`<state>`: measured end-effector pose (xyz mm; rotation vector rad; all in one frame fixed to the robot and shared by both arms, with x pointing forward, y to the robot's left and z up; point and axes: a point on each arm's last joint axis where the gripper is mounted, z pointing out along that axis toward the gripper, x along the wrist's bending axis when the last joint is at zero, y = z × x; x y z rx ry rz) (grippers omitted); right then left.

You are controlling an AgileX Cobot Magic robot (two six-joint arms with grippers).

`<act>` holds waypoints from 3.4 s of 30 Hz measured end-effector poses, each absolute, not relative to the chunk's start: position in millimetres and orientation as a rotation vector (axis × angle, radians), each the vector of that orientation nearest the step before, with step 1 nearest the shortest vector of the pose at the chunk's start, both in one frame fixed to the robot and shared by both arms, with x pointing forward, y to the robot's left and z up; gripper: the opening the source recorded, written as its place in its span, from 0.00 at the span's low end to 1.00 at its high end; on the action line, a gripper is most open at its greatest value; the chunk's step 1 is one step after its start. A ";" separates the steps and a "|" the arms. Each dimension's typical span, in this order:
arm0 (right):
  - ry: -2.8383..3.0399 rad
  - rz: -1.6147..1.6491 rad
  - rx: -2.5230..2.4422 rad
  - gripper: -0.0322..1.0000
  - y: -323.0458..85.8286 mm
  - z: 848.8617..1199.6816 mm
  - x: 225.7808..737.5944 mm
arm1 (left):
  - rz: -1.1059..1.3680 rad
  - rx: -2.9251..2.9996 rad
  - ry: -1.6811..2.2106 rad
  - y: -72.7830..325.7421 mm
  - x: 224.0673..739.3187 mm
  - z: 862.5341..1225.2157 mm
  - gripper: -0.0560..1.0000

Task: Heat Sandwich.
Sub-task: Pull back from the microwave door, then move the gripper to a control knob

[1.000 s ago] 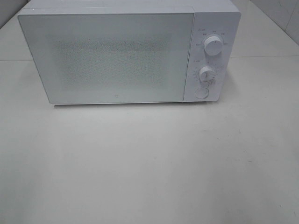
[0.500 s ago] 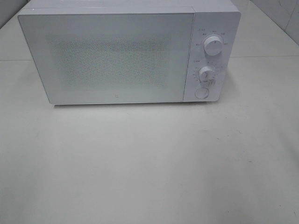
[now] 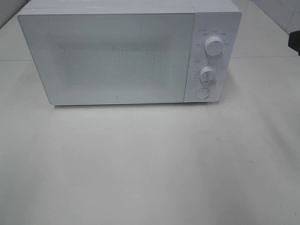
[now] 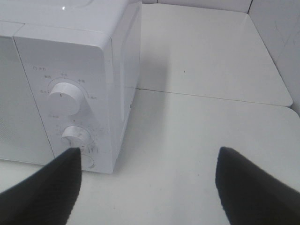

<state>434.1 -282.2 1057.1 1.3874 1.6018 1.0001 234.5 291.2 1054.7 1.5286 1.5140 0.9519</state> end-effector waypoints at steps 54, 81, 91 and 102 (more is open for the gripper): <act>1.470 1.066 1.323 0.77 -192.1 916.9 438.0 | 0.952 1.529 1.514 291.2 234.5 1054.7 0.98; 1.462 1.051 1.355 0.77 -181.8 906.8 452.8 | 0.952 1.529 1.514 291.2 234.5 1054.7 0.98; 1.420 1.092 1.335 0.77 -175.8 906.9 488.4 | 0.952 1.529 1.514 291.2 234.5 1054.7 0.98; 1.401 1.117 1.311 0.77 -168.7 902.2 521.7 | 0.952 1.529 1.514 291.2 234.5 1054.7 0.98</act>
